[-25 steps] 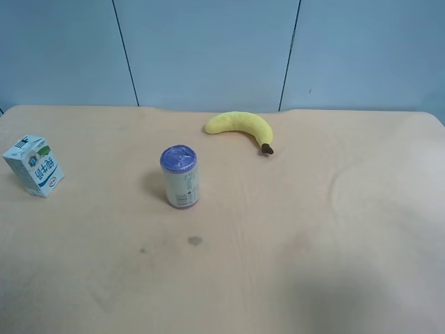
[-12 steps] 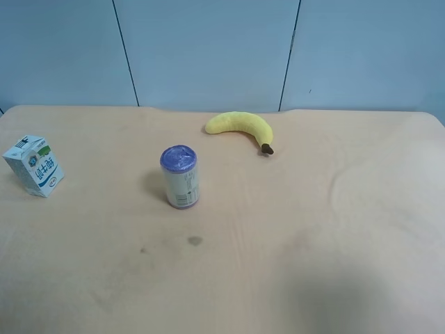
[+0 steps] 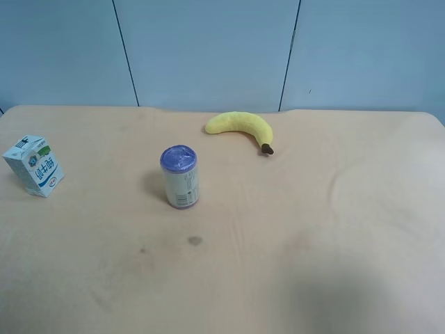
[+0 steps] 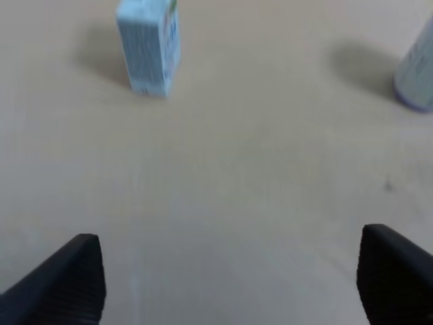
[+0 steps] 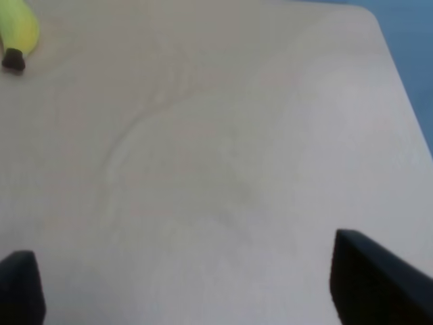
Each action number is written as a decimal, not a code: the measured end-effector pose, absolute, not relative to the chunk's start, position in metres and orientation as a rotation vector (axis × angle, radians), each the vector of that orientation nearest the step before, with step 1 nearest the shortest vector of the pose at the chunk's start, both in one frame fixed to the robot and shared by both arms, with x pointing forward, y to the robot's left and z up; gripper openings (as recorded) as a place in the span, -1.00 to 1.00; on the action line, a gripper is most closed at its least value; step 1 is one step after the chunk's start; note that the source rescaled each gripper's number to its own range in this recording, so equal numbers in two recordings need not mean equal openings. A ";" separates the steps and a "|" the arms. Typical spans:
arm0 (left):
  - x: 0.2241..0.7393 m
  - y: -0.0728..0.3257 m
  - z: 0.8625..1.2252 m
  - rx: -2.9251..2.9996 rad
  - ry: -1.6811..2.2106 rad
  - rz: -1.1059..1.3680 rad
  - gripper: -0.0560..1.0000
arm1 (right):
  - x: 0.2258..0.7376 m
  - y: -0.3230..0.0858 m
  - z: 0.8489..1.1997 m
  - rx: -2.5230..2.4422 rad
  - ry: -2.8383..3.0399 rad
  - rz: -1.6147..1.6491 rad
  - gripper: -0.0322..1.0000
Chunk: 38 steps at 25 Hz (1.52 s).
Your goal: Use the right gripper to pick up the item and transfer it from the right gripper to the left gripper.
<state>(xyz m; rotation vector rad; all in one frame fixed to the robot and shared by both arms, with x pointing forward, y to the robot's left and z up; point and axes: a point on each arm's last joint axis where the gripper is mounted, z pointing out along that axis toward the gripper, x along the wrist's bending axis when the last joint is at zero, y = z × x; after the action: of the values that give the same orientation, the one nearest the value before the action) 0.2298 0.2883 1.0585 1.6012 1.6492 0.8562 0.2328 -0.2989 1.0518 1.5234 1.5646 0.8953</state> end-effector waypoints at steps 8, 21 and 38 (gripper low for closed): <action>0.240 0.294 1.055 1.553 1.628 0.952 0.64 | 0.233 -0.299 1.052 1.523 1.565 0.895 0.40; 0.234 0.294 1.054 1.494 1.604 1.007 0.63 | 0.233 -0.299 1.052 1.523 1.565 0.895 0.40; 0.233 0.298 1.054 1.487 1.632 1.042 0.62 | 0.233 -0.299 1.052 1.523 1.565 0.895 0.40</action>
<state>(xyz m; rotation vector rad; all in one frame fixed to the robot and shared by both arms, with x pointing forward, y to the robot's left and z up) 0.2332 0.2980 1.0543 1.4873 1.6322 1.0420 0.2328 -0.2989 1.0518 1.5234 1.5646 0.8953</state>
